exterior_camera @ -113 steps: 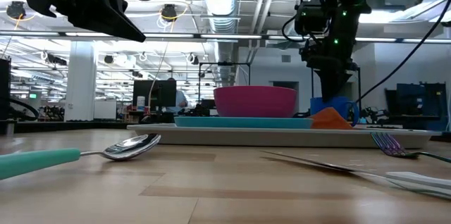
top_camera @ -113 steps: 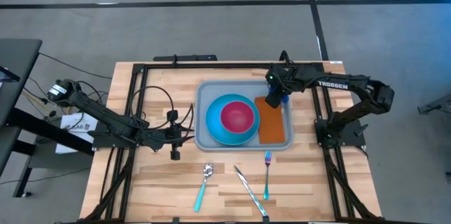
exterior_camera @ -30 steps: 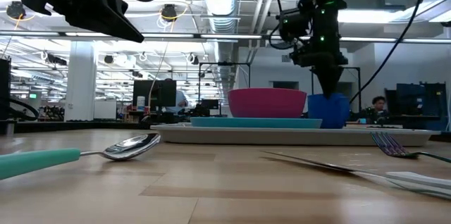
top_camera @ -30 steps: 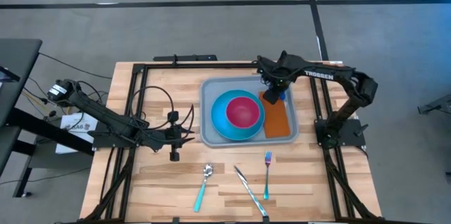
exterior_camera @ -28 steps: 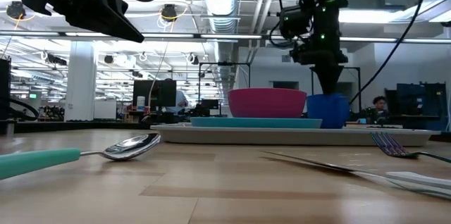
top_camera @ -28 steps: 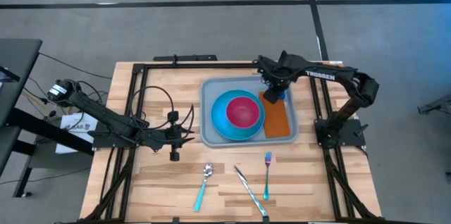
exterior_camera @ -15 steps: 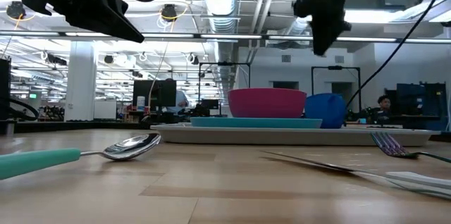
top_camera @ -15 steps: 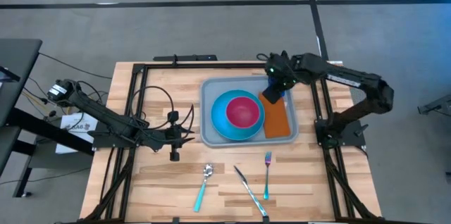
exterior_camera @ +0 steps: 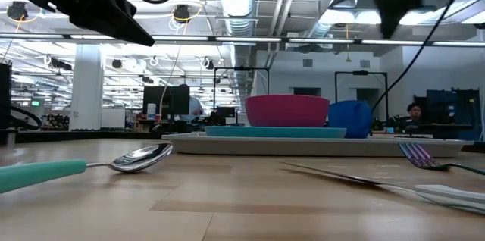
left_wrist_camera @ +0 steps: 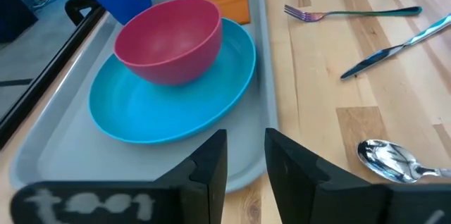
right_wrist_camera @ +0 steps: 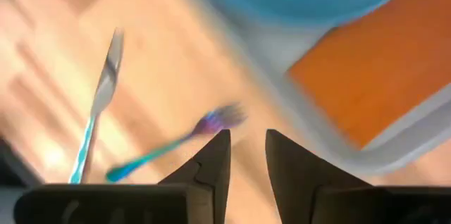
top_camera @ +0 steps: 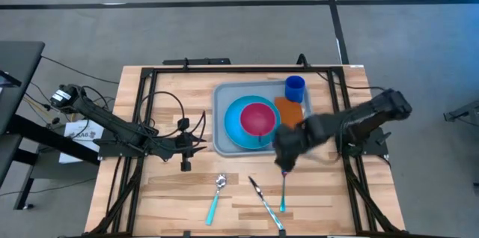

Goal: Set up tray
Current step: Put the blue fork on top of the brown napkin

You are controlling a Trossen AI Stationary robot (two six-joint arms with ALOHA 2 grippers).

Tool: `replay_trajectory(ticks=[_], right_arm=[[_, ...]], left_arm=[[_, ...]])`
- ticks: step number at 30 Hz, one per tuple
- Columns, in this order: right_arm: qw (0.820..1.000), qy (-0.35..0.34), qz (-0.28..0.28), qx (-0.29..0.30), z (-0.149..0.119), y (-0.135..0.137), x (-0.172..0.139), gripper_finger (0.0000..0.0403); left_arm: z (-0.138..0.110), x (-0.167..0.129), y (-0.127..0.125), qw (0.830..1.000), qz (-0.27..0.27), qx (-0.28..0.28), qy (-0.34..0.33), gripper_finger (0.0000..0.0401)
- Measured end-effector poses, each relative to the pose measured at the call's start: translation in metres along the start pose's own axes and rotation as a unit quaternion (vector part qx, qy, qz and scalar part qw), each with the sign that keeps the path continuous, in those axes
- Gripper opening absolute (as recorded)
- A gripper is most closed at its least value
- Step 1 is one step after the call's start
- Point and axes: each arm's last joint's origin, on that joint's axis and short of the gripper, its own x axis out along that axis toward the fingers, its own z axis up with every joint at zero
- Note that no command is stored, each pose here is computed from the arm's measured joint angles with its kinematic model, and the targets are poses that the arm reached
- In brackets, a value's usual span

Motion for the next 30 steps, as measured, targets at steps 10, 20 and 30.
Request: replay_trajectory(ticks=[10, 20, 30], right_arm=[[0.996, 0.051, -0.063, -0.032, -0.035, 0.054, 0.061, 0.013], [0.993, 0.103, -0.056, 0.027, -0.042, 0.082, 0.117, 0.0195], [0.991, 0.102, -0.069, 0.045, -0.041, 0.085, 0.134, 0.0188]], left_arm=[[0.0, 0.0, 0.0, 0.999, -0.005, -0.036, 0.002, 0.0087], [-0.001, 0.0, -0.001, 0.998, -0.012, -0.063, 0.006, 0.0087], [0.0, 0.0, -0.001, 0.996, -0.013, -0.088, 0.001, 0.0087]])
